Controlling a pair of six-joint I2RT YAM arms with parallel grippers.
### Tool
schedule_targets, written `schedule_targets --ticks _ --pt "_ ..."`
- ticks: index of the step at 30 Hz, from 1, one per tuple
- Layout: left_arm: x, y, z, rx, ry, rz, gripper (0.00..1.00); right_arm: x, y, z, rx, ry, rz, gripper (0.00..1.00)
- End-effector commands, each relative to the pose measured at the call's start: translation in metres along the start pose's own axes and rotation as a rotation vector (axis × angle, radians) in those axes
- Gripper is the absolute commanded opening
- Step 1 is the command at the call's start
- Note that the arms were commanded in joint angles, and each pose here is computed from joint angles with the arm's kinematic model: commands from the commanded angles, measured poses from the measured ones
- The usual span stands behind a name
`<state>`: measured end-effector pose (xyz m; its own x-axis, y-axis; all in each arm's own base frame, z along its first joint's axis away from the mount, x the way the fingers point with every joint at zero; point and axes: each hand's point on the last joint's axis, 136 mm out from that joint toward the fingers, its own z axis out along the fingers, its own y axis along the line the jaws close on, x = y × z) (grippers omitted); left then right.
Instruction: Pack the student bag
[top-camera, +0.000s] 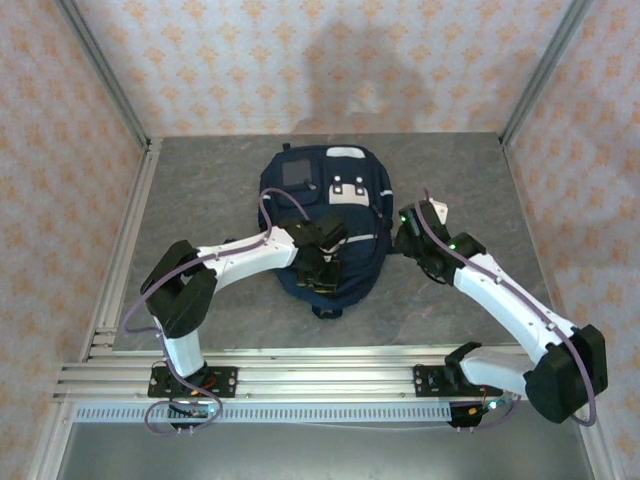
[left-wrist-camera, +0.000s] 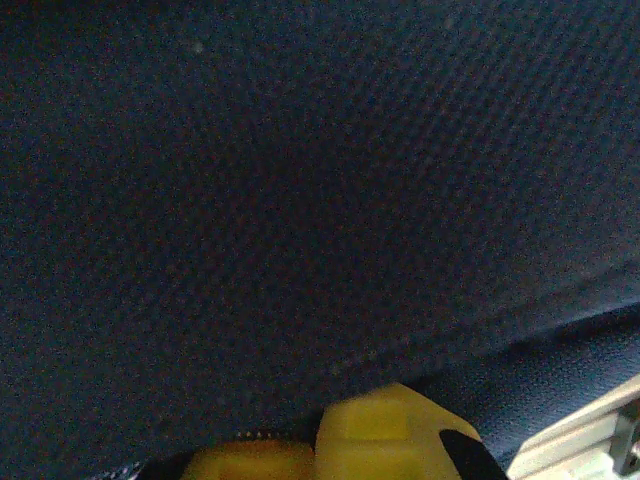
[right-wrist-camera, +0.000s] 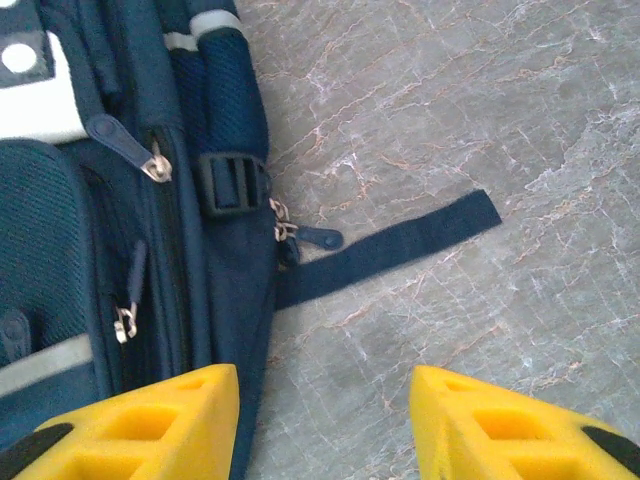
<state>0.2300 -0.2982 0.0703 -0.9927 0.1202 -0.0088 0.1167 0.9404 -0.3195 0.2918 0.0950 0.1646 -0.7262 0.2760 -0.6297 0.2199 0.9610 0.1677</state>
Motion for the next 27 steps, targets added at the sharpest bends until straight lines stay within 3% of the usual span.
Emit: schedule_targets --ticks 1,2,3,5,6,7,10,13,16,18,20,24,27 --pt "0.022 -0.014 -0.008 0.051 0.067 0.117 0.00 -0.007 -0.007 -0.007 0.010 -0.055 -0.011 0.48" --pt "0.023 -0.013 -0.010 0.043 0.063 0.119 0.00 -0.009 -0.007 -0.009 0.007 -0.063 -0.013 0.48" --pt "0.022 -0.011 -0.013 0.035 0.057 0.119 0.06 -0.011 -0.006 -0.011 0.004 -0.068 -0.017 0.51" --pt "0.023 -0.014 -0.021 0.044 0.045 0.151 0.30 -0.015 -0.002 -0.015 -0.009 -0.064 -0.037 0.70" --pt "0.024 -0.021 -0.027 0.083 0.039 0.176 0.58 -0.018 0.001 -0.019 -0.019 -0.064 -0.049 1.00" --pt "0.024 -0.028 -0.035 0.118 0.020 0.192 0.96 -0.020 0.006 -0.023 -0.049 -0.062 -0.065 0.99" --pt "0.011 -0.040 -0.066 0.166 -0.112 0.241 1.00 -0.033 0.033 -0.045 -0.212 -0.106 -0.118 0.99" --pt "-0.016 -0.025 -0.105 0.105 -0.311 0.252 1.00 -0.057 0.023 -0.062 -0.181 -0.225 -0.070 0.99" --pt "-0.053 0.035 -0.151 -0.083 -0.580 0.116 1.00 -0.074 0.018 -0.065 -0.143 -0.318 -0.056 0.99" --pt "-0.072 0.095 -0.190 -0.287 -0.795 -0.009 1.00 -0.082 0.020 -0.063 -0.130 -0.360 -0.077 0.99" --pt "-0.077 0.136 -0.214 -0.464 -0.940 0.001 1.00 -0.089 0.024 -0.062 -0.138 -0.404 -0.096 0.99" --pt "-0.080 0.208 -0.203 -0.742 -1.006 0.077 1.00 -0.094 0.036 -0.051 -0.177 -0.498 -0.188 0.99" --pt "-0.077 0.261 -0.174 -0.744 -0.986 -0.014 1.00 -0.094 0.047 -0.046 -0.226 -0.631 -0.298 0.99"
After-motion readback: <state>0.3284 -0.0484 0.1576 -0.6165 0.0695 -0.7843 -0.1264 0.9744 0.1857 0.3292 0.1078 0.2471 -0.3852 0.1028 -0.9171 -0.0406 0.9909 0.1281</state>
